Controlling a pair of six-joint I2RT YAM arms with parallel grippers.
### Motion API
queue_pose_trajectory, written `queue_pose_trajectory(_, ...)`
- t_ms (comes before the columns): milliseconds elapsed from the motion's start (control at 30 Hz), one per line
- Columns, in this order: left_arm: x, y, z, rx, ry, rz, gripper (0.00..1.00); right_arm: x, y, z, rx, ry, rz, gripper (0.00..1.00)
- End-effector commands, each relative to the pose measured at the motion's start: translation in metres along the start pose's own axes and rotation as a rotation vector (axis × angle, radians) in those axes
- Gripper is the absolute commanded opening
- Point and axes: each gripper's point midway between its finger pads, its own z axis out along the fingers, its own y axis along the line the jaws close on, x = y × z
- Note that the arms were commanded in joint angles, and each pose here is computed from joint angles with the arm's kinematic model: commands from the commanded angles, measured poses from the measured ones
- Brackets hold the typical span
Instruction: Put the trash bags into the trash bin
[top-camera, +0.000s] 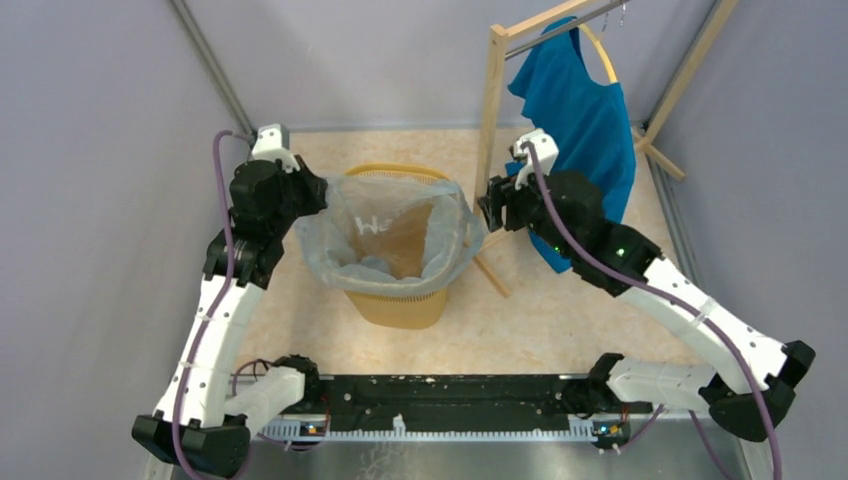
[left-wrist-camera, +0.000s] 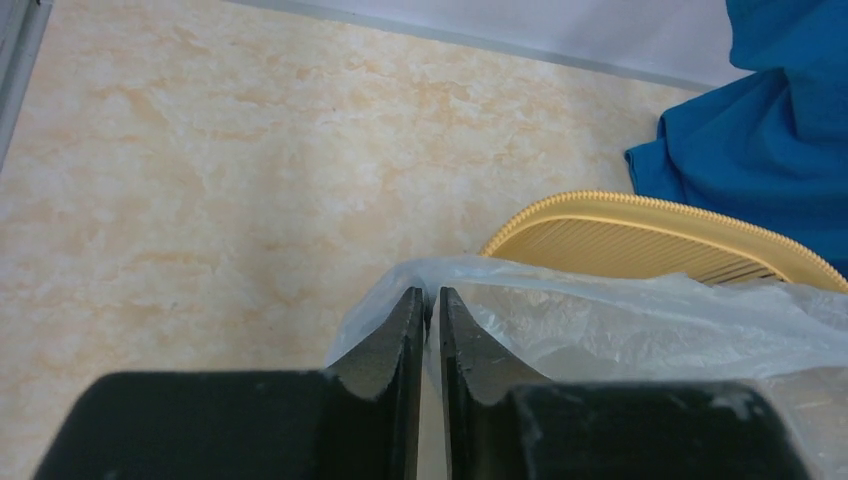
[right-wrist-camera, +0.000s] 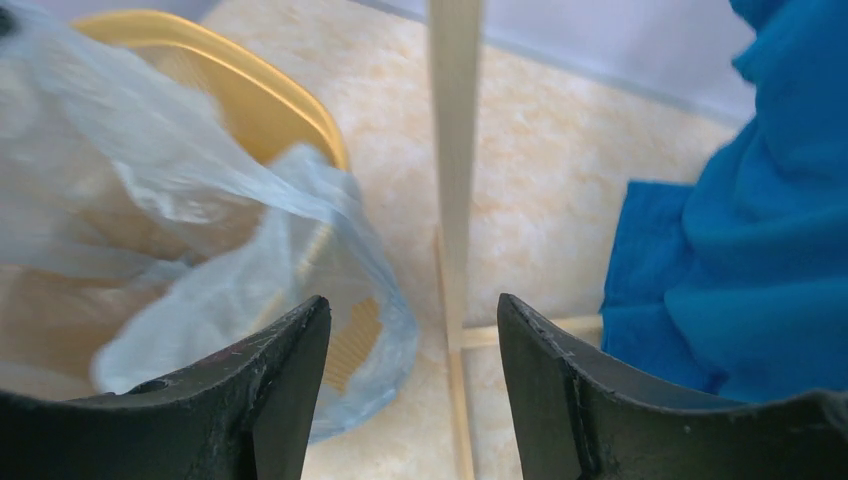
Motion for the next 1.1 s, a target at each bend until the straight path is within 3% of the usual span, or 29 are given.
queue_pose_trajectory(0,-0.001,-0.004,-0.012,0.028,-0.012,0.000,0.20,-0.039,0.021,-0.017,-0.149,-0.021,-0.094,0.63)
queue_pose_trajectory(133,-0.006,0.000,-0.022,0.008,-0.023,0.017,0.27,-0.059,0.055,-0.006,-0.279,-0.031,-0.231,0.63)
queue_pose_trajectory(367,-0.014,0.007,-0.041,-0.033,-0.039,0.039,0.56,-0.065,0.079,0.036,-0.240,0.046,-0.460,0.60)
queue_pose_trajectory(700,-0.001,0.006,-0.040,-0.029,0.033,0.028,0.62,-0.044,0.086,0.075,-0.230,0.158,-0.569,0.55)
queue_pose_trajectory(833,0.008,0.005,-0.038,-0.021,0.063,0.021,0.63,-0.050,0.086,0.083,-0.196,0.123,-0.540,0.28)
queue_pose_trajectory(1067,0.003,0.004,-0.044,-0.018,0.051,0.021,0.66,-0.076,0.083,0.088,-0.129,0.019,-0.476,0.04)
